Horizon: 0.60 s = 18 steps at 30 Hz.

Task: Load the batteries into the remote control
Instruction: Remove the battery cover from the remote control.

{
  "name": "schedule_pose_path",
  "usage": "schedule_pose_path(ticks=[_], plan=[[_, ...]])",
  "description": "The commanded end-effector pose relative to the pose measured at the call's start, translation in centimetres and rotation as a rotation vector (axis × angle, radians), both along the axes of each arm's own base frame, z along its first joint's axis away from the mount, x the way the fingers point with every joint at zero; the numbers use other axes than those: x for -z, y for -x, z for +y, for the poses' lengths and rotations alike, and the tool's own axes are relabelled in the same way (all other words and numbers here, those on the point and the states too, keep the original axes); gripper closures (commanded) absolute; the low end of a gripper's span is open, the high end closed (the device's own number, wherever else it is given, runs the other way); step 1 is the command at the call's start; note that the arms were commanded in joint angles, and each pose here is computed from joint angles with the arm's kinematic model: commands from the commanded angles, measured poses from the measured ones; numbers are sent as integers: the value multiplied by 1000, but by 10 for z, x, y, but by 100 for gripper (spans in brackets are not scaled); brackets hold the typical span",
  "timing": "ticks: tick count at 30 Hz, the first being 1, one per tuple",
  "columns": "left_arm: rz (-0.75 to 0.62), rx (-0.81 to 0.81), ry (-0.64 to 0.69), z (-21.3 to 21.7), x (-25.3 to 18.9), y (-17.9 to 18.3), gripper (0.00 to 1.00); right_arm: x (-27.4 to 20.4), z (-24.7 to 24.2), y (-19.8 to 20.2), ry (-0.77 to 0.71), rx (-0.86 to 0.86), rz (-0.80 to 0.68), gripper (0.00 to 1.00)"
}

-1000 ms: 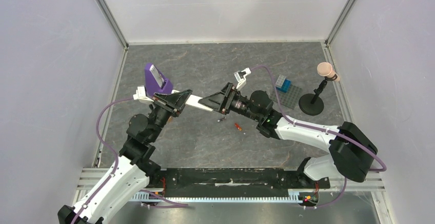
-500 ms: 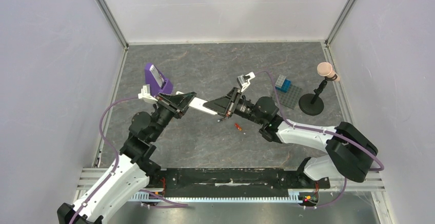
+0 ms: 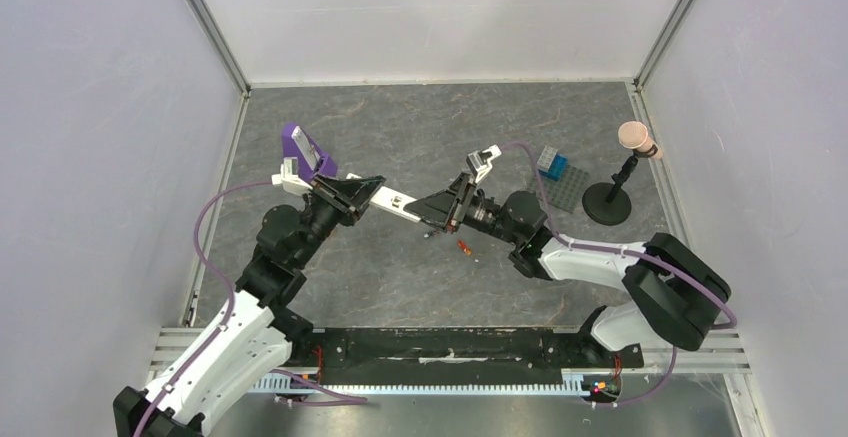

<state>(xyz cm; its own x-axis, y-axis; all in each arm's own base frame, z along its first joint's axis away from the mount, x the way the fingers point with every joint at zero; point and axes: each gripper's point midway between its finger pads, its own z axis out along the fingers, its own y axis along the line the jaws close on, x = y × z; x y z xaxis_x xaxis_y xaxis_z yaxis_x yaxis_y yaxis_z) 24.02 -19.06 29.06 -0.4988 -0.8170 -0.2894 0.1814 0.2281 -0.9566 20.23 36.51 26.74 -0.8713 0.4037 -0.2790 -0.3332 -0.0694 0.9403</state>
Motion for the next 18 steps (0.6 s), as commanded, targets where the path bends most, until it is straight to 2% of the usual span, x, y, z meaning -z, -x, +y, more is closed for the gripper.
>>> schedule_pose_path(ticks=[1, 4, 10, 18], plan=[[-135, -80, -17, 11, -34, -14, 98, 11, 13, -15, 84, 5, 32, 54], [-149, -77, -57, 8, -30, -18, 98, 23, 18, -23, 129, 19, 72, 48], [-154, -78, -165, 4, -13, -29, 98, 42, 16, -35, 162, 39, 127, 52], [-150, -107, -274, 7, 9, -40, 98, 75, -1, -43, 239, 87, 170, 50]])
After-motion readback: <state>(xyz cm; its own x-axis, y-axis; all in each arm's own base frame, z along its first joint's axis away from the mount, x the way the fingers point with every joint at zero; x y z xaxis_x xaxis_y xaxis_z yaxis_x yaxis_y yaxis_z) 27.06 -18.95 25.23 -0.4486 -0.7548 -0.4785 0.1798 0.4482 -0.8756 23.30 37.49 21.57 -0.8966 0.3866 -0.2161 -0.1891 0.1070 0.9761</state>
